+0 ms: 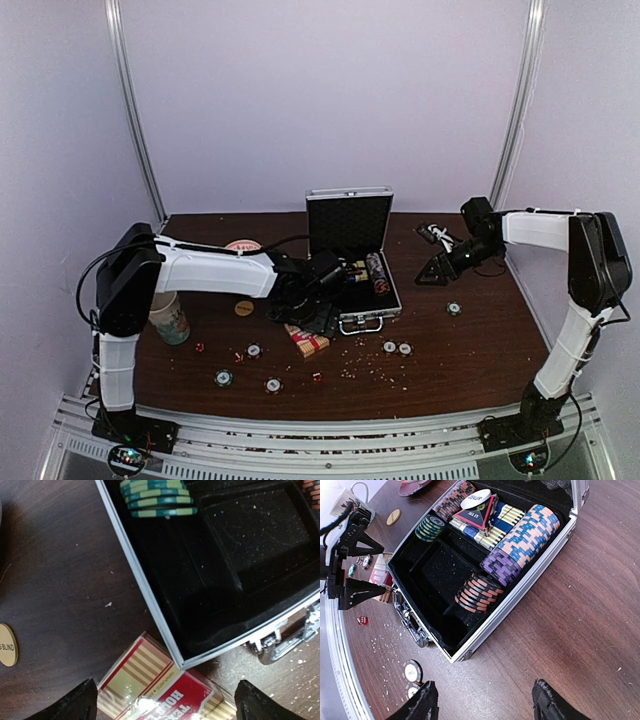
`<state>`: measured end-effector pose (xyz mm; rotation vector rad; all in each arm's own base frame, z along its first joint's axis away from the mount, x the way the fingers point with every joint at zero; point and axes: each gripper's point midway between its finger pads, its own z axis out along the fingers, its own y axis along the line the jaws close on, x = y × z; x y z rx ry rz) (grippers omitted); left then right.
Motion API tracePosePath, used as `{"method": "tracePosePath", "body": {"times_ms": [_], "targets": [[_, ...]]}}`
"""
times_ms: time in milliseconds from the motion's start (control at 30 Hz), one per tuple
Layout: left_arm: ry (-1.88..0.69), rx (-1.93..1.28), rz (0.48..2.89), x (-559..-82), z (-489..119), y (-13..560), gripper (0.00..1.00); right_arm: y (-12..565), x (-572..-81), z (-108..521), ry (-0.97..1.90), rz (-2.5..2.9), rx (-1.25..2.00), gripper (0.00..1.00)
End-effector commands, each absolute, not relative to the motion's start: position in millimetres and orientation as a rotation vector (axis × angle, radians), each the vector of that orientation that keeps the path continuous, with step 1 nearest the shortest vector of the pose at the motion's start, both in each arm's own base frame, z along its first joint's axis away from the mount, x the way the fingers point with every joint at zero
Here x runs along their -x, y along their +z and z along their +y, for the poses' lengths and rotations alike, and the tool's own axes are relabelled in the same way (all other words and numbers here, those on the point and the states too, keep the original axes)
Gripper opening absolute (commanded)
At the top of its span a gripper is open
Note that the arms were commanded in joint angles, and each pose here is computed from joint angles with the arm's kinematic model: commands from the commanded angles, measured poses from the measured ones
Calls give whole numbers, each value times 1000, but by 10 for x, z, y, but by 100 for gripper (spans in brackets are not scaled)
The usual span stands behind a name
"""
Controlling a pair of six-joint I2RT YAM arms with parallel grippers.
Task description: Pack up texas hold em set
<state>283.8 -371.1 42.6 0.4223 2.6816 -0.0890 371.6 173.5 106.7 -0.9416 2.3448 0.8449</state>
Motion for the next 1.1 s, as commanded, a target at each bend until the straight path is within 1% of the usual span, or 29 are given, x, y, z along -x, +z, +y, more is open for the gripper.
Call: {"method": "tracePosePath", "body": {"times_ms": [0,133,500,633,800,1067], "targets": [[-56,-474,2677,-2826,-3718,407,98,1028,-3732,1729,833,2350,966,65],[11,-500,2694,-2760,-3596,392,98,1010,-3728,1732,837,2356,968,65],[207,-555,2718,-2519,-3011,494,98,967,-3702,1772,850,2370,986,65],[146,-565,2738,-2473,-3061,605,98,967,-3689,1800,852,2368,996,65],[45,-589,2791,-2414,-3183,596,98,968,-3680,1815,849,2369,1003,65],[43,-613,2829,-2565,-3095,588,98,967,-3672,1820,850,2369,1009,65]]}}
